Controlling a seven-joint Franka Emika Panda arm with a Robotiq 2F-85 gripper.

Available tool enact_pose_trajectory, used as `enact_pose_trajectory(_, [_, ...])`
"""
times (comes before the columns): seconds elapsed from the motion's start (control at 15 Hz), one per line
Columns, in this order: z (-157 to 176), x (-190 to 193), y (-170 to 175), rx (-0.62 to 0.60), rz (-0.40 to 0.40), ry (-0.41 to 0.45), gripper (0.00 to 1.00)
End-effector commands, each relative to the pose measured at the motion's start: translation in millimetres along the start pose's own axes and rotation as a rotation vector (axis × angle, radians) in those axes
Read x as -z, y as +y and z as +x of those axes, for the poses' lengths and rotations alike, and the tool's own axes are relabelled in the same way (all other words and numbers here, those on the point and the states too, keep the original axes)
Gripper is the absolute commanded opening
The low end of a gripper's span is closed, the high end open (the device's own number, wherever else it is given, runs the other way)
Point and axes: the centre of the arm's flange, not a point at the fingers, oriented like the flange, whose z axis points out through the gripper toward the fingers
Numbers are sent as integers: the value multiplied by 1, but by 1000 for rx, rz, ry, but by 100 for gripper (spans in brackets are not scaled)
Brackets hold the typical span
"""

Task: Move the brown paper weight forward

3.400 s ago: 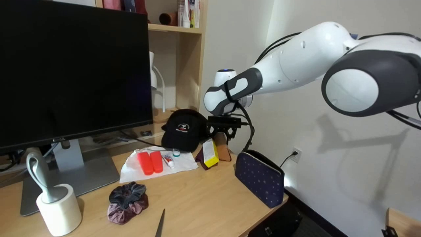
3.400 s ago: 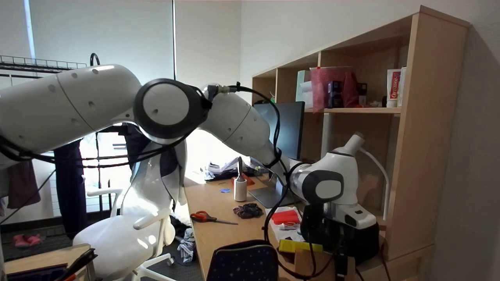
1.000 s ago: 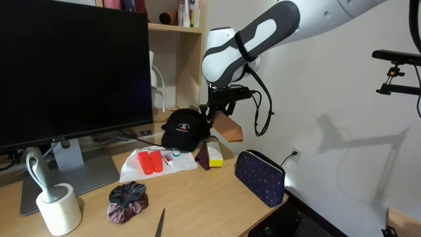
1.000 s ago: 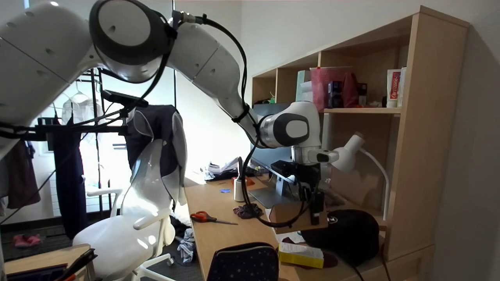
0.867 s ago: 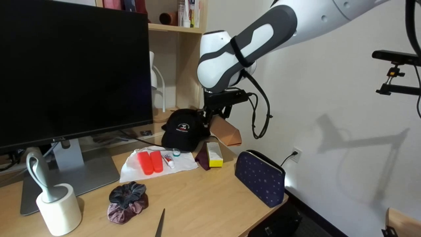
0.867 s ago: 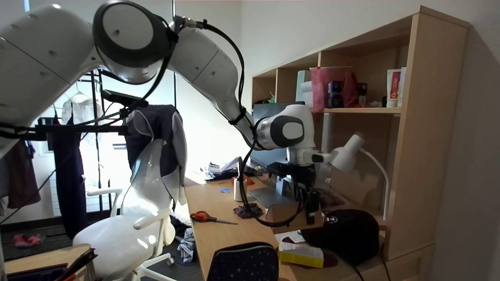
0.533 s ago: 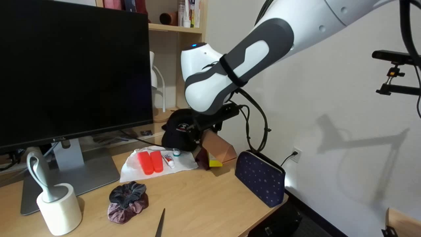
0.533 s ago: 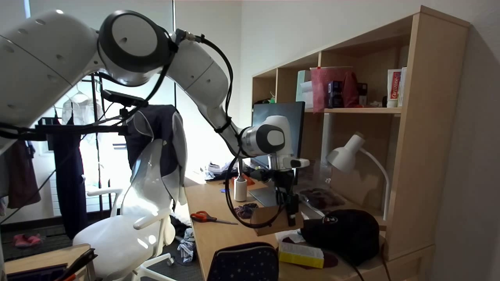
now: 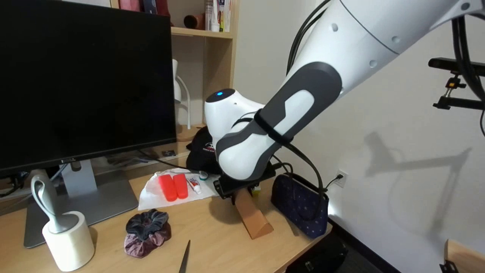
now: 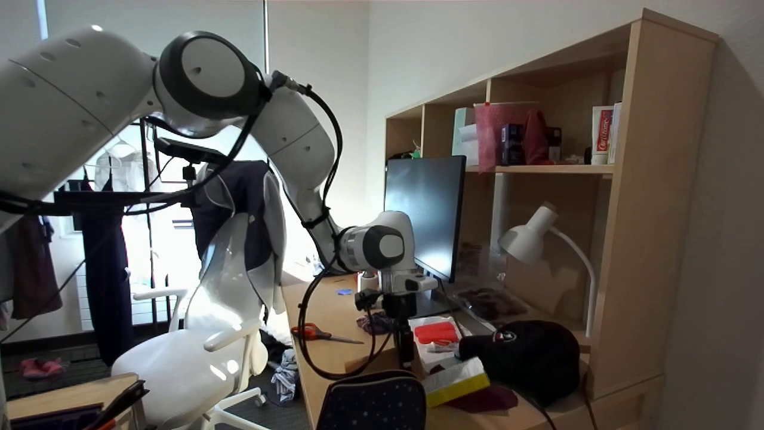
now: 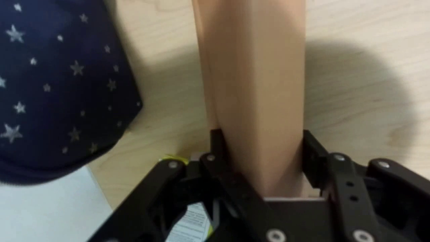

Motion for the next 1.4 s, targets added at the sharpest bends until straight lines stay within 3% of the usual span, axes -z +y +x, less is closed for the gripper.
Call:
enact_pose_trajectory(0.0, [-29,-18,12,-90,-11,1,31])
enact_pose_trajectory(0.4, [-42,-23,20,-89,-32,10,31])
enact_pose_trajectory(0.93, [-56,-33,48,20,-95,2,31])
enact_pose_trajectory(1.33, [-65,-39,61,69,-96,1,31])
